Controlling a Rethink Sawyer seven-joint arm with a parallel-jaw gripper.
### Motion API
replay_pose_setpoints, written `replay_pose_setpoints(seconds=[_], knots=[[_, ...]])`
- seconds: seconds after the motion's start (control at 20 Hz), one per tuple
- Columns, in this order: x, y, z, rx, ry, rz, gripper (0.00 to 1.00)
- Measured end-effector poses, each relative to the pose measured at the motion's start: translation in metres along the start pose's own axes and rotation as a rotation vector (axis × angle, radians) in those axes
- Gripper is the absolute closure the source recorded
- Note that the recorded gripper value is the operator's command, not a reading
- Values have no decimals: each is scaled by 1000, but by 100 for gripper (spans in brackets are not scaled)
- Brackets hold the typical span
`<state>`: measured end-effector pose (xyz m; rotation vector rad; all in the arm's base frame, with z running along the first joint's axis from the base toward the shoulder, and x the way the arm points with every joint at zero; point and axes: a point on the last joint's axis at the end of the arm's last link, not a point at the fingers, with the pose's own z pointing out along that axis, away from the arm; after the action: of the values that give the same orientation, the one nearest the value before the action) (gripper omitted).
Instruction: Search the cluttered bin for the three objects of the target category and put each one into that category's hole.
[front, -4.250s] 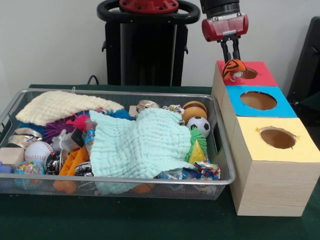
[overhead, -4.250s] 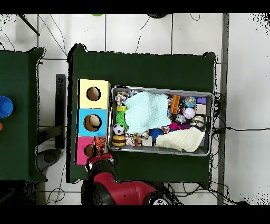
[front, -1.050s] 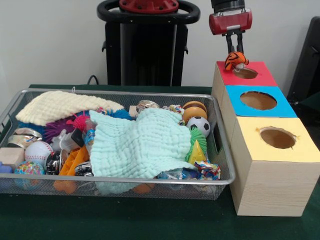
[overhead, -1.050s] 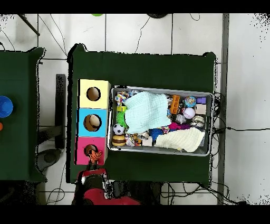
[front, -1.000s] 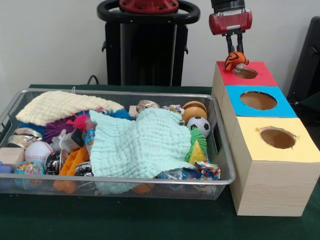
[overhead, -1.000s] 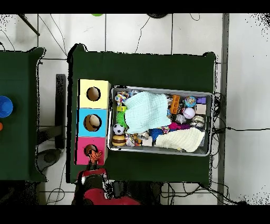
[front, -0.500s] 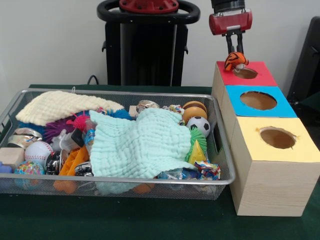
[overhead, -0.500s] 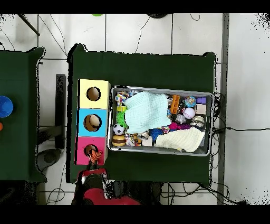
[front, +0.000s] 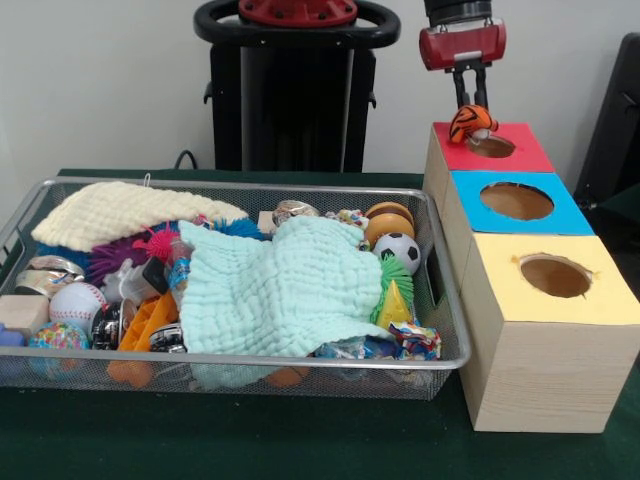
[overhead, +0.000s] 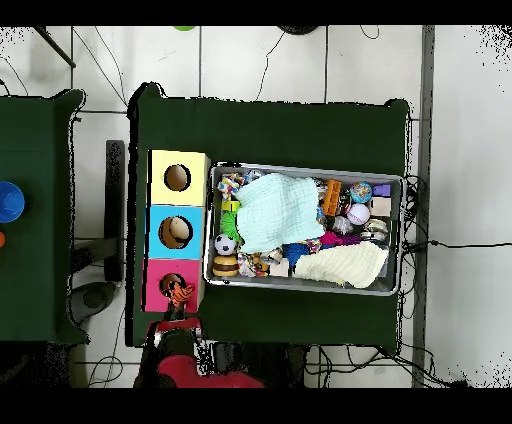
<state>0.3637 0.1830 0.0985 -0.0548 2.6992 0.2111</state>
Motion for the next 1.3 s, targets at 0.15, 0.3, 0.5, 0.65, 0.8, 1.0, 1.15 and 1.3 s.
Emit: replay_pose_setpoints(seconds=[0.15,0.3,0.5,0.65,0.8,1.0,1.15,1.3], knots=[[-1,1,1,6,0,19,100],[-2,3,2,14,0,55,100],[-4,10,4,23,-9,111,100],[-4,13,4,22,-16,132,100],[-6,15,4,19,-37,163,100],[-8,17,4,15,-51,186,100],[-9,18,4,13,-62,190,100],[-12,19,4,10,-83,186,0]])
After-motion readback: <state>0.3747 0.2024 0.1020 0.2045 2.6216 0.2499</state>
